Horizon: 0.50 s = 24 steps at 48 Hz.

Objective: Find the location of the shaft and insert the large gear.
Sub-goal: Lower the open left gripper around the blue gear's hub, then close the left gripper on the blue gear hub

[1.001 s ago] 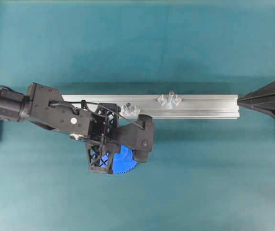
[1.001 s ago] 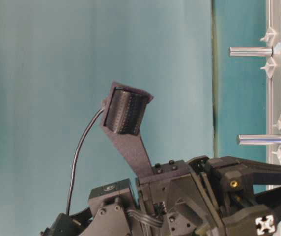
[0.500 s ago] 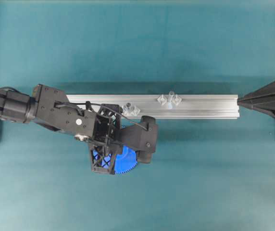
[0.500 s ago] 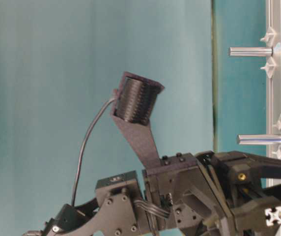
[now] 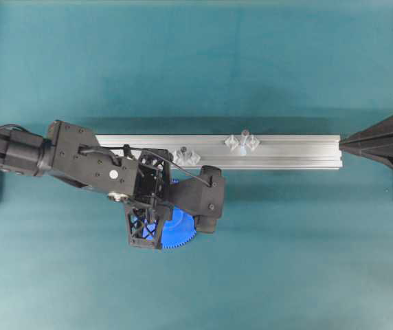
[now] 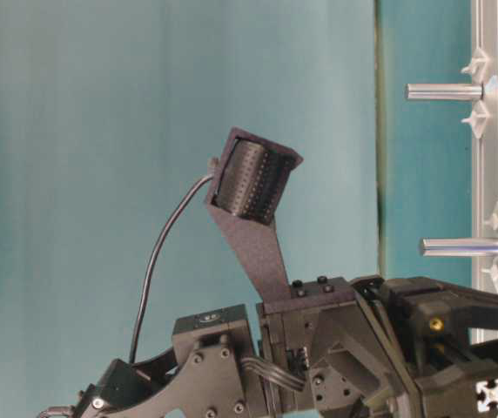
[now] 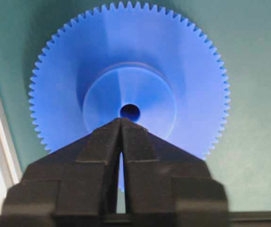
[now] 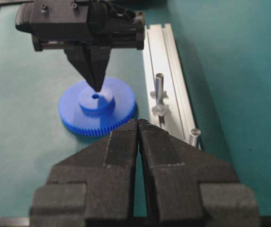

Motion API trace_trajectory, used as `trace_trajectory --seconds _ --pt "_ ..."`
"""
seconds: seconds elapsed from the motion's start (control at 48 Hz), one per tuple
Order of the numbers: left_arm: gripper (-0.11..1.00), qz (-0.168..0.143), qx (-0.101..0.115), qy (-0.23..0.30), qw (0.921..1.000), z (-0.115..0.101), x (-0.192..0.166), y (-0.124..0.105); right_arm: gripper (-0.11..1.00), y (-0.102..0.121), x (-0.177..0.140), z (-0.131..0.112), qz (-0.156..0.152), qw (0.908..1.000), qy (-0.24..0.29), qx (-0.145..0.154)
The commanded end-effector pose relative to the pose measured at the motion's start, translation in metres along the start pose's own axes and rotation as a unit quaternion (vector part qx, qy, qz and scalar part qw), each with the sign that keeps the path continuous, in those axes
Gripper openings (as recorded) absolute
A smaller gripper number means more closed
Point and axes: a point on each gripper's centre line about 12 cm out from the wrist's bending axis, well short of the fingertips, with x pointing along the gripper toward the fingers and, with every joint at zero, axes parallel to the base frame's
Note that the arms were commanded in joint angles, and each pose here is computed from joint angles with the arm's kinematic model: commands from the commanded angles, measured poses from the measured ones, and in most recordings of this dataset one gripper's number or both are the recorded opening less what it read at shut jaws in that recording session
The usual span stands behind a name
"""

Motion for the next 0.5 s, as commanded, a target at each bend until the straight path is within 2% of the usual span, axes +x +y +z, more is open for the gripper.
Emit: trace_trajectory --seconds 0.0,0.104,0.229,0.292,0.354,0.479 --pt "0.13 -0.001 0.001 -0.023 0.9997 0.011 -0.012 -0.003 0.06 0.0 0.0 0.005 -0.001 1.0 -0.006 0.006" --pt "0.38 -0.001 -0.012 -0.018 0.9998 0.009 -0.008 -0.002 0.06 0.0 0.0 0.005 -0.001 1.0 -0.005 0.006" --pt "0.75 -0.001 -0.033 -0.015 0.9993 0.008 -0.003 -0.003 0.06 0.0 0.001 0.005 0.0 1.0 -0.006 0.007" --pt "0.88 -0.002 -0.046 -0.015 0.9988 0.008 0.0 -0.003 0.06 0.0 0.0 0.005 -0.001 1.0 -0.006 0.007" --pt "0.94 -0.001 -0.051 -0.014 0.9986 0.008 0.001 -0.003 0.06 0.0 0.0 0.005 0.0 1.0 -0.005 0.007" --pt "0.94 -0.002 -0.053 -0.018 0.9984 0.01 0.0 -0.003 0.06 0.0 0.0 0.005 -0.001 1.0 -0.005 0.007"
